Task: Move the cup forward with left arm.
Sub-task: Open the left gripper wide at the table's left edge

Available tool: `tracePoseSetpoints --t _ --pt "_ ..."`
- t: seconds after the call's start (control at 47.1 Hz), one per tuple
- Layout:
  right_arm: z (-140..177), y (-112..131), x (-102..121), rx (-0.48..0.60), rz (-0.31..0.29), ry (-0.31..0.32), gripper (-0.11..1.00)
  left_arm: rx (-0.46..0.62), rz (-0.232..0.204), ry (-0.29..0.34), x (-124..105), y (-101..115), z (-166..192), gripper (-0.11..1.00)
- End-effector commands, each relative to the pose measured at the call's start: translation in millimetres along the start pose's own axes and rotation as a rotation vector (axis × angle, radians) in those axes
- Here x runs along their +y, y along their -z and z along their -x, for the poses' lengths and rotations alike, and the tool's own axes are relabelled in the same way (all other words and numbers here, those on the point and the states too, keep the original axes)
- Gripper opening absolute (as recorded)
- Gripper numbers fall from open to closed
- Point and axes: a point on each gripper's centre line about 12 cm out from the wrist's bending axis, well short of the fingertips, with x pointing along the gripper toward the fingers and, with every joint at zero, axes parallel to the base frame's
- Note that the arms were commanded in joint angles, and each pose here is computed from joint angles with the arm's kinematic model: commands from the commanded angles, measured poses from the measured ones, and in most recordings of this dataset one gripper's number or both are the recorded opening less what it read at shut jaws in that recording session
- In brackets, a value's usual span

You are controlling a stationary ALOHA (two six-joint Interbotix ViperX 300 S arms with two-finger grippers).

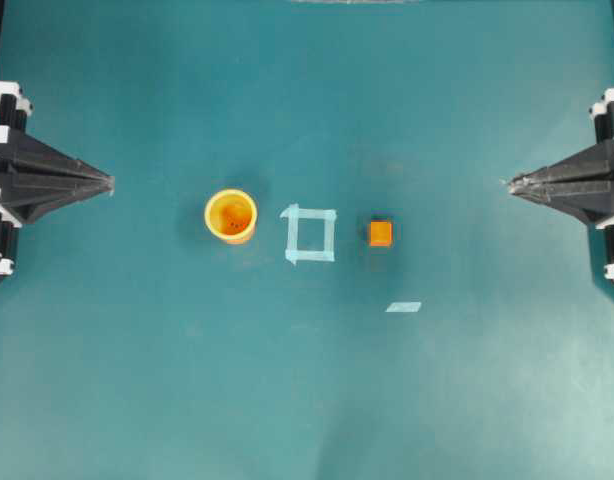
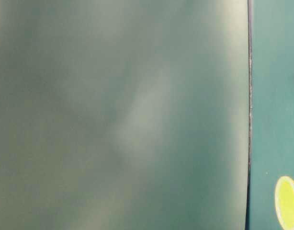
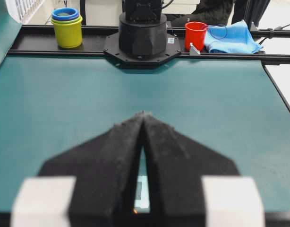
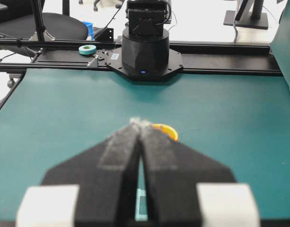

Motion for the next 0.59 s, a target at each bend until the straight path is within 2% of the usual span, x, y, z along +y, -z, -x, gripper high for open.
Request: tracePoseSetpoints --t 0.0,0.339,0.445,0.573 --pt "-4.2 -14.9 -0.4 -0.038 0.003 0.002 -0.01 -0.006 -0.022 -0.010 2.0 -5.0 0.1 -0.01" --pt "-5.5 -18.6 0.2 -0.037 0.024 -0.003 0.00 0.043 -0.035 -0.014 3.0 -0.4 1.3 0.00" --pt "-5.5 -18.4 -0.2 -0.035 0.024 -0.001 0.00 0.060 -0.068 -0.011 2.8 2.8 0.4 0.00" --pt "-5.6 -19.0 -0.1 -0.037 0.026 -0.001 0.00 0.074 -0.129 -0.009 2.8 5.2 0.1 0.00"
